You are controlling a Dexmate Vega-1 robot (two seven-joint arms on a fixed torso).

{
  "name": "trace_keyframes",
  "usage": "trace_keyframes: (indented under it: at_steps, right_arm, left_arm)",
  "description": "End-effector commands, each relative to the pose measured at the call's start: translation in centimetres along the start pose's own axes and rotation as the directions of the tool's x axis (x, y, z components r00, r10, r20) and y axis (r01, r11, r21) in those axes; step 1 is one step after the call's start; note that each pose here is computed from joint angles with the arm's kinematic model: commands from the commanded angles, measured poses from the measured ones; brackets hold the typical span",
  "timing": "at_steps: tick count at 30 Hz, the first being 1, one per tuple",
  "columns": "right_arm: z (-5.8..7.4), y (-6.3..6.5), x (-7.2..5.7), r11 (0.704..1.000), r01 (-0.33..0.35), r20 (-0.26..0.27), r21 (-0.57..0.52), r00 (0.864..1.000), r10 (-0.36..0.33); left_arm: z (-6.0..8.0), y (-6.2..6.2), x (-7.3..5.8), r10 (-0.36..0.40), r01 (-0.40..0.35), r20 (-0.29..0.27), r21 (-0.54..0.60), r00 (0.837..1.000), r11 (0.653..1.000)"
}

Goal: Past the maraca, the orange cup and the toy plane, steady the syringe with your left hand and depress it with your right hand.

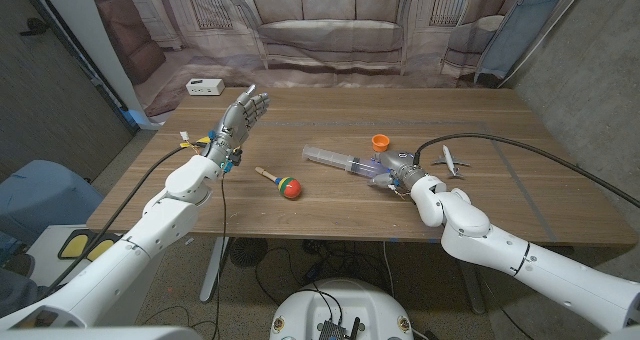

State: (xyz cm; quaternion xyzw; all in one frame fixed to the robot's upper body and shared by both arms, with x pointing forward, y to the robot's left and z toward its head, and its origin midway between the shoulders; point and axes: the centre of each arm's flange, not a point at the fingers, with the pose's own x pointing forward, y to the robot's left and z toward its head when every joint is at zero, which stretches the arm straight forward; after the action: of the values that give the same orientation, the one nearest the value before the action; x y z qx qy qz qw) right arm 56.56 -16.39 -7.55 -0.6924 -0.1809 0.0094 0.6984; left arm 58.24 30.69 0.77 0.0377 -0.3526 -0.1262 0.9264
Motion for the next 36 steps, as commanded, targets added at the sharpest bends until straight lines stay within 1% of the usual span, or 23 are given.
trace_keyframes:
  at_steps: [1,8,17,25,32,36]
  right_arm:
    - [-0.5,0.8,0.4,1.0,-0.001,0.006,0.016,1.0,0.001]
    - [-0.1,0.9,0.4,1.0,0.027,0.03,0.01,0.999,-0.027]
    - [0.2,0.8,0.6,0.999,0.037,0.054,0.004,0.998,-0.037]
    - [0.2,0.8,0.9,0.998,0.059,0.054,0.0,0.997,-0.059]
    - [0.1,1.0,1.3,0.999,0.051,0.05,0.012,0.997,-0.051]
    - [0.1,0.9,1.5,0.999,0.049,0.059,0.018,0.997,-0.05]
  left_arm:
    - [0.0,0.1,0.1,-0.001,0.001,-0.008,0.002,1.0,1.0]
    - [0.1,0.0,0.3,-0.007,0.007,-0.009,0.002,1.0,1.0]
    - [0.1,0.0,0.4,-0.007,0.007,-0.011,0.004,1.0,1.0]
    - [0.2,0.0,0.6,-0.008,0.008,-0.005,0.004,1.0,1.0]
    - [0.0,0.0,0.5,-0.003,0.003,-0.011,0.0,1.0,1.0]
    - [0.0,0.1,0.5,0.0,0.0,-0.012,0.001,1.0,1.0]
